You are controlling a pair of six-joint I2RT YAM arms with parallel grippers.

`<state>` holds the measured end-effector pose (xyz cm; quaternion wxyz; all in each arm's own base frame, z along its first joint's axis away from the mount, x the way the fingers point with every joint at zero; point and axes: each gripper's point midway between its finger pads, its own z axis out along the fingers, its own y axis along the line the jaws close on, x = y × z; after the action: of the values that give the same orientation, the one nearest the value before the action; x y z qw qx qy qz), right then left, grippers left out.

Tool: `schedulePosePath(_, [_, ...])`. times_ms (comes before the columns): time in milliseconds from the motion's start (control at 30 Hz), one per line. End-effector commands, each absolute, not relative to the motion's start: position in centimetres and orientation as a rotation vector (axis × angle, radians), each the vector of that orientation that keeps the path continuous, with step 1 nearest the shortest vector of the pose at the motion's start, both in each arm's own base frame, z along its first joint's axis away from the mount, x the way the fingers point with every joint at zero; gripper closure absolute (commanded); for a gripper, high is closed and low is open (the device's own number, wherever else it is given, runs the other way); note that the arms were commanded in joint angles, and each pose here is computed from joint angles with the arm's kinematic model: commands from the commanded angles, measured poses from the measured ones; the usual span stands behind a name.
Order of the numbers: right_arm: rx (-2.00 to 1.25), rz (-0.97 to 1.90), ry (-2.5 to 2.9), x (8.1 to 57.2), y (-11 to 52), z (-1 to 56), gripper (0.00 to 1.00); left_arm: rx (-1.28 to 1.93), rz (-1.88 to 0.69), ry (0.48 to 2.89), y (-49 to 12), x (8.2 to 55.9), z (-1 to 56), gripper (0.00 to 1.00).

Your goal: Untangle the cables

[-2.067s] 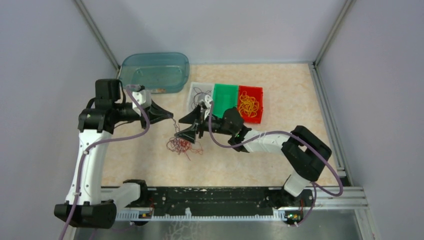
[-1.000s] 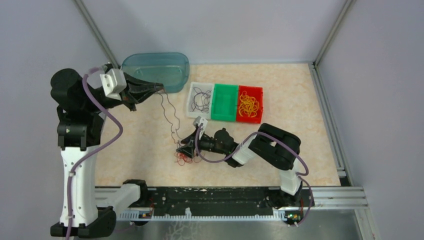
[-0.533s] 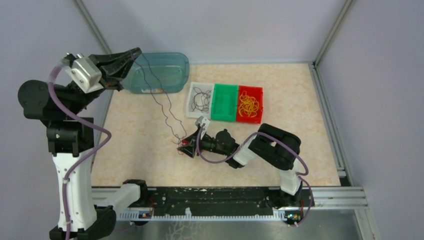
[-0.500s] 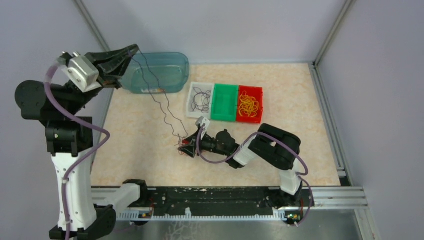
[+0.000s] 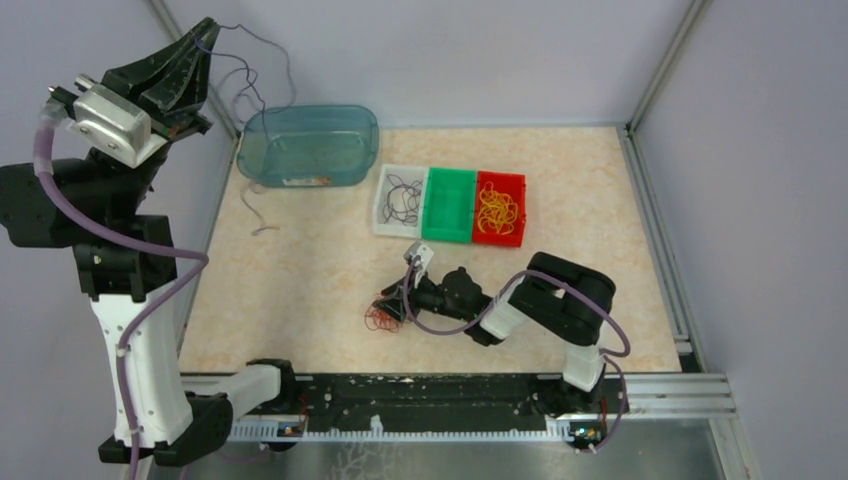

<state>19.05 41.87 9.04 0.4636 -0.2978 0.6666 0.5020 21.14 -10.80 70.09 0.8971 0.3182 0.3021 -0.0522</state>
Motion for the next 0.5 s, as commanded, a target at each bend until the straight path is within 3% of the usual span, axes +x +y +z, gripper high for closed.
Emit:
schedulePosePath(0, [-0.713, 1.215, 1.509, 19.3, 41.6, 13.3, 0.56, 0.623, -0.057, 0.592, -10.0, 21.1, 71.3, 1.0])
schedulePosePath(200, [-0.687, 1.24, 1.395, 19.2, 41.4, 17.5, 0.42, 0.694, -0.112, 0.66, -11.2, 22.3, 68.9, 1.0])
schedulePosePath(467, [-0.691, 1.255, 1.147, 18.2, 40.5, 29.1, 0.28, 0.863, -0.23, 0.771, -13.6, 22.7, 63.8, 1.0])
